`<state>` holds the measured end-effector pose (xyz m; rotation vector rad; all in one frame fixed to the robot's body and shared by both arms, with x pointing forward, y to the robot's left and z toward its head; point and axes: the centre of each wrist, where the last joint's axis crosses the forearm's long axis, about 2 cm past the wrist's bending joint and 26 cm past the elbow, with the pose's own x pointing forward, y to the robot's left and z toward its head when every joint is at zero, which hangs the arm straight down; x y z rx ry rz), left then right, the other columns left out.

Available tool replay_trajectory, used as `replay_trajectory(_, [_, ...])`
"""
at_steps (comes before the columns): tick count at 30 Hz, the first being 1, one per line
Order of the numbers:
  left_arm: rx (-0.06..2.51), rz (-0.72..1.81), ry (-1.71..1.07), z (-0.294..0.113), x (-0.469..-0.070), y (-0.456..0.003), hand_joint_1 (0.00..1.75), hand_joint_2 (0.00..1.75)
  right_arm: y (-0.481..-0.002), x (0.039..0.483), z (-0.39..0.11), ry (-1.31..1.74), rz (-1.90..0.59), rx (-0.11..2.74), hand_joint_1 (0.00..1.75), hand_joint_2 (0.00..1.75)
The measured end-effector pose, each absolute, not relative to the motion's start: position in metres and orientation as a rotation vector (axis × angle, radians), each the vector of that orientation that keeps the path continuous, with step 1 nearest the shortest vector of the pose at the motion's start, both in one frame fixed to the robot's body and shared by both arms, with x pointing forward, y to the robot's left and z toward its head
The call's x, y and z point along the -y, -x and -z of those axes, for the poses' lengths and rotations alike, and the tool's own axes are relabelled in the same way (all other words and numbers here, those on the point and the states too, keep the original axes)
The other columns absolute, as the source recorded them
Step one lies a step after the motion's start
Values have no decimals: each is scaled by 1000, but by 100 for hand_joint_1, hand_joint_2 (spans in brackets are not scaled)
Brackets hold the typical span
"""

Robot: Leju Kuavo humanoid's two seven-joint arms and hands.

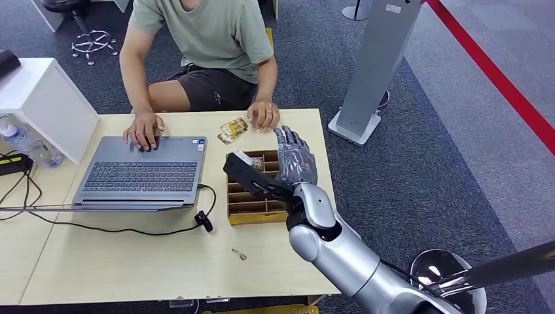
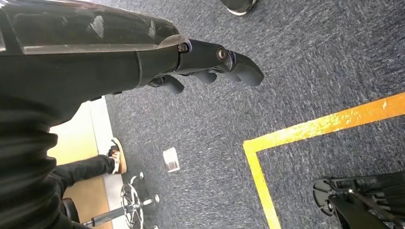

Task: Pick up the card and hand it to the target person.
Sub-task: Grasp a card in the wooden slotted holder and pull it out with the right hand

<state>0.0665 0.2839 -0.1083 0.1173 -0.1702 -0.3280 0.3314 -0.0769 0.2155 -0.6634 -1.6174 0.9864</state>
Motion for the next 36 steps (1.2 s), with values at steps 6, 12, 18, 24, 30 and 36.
replay_trajectory(6, [168,324,-114,108,-283,-66,0,175,-334,52,-218,696,-1057,1613,20,175])
replay_trajectory(12, [159,316,-116,108,-282,-66,0,175,-331,35,-213,709,-1110,1575,30,175])
replay_trajectory(18, [155,310,-118,108,-282,-66,0,175,-328,24,-205,690,-1147,1540,55,175])
replay_trajectory(24, [154,303,-121,108,-282,-66,0,175,-326,19,-198,682,-1165,1513,63,175])
replay_trajectory(30, [153,301,-121,108,-282,-66,0,175,-325,17,-194,682,-1175,1495,80,175])
replay_trajectory(36, [153,298,-122,108,-282,-66,0,175,-325,17,-190,684,-1181,1476,88,175])
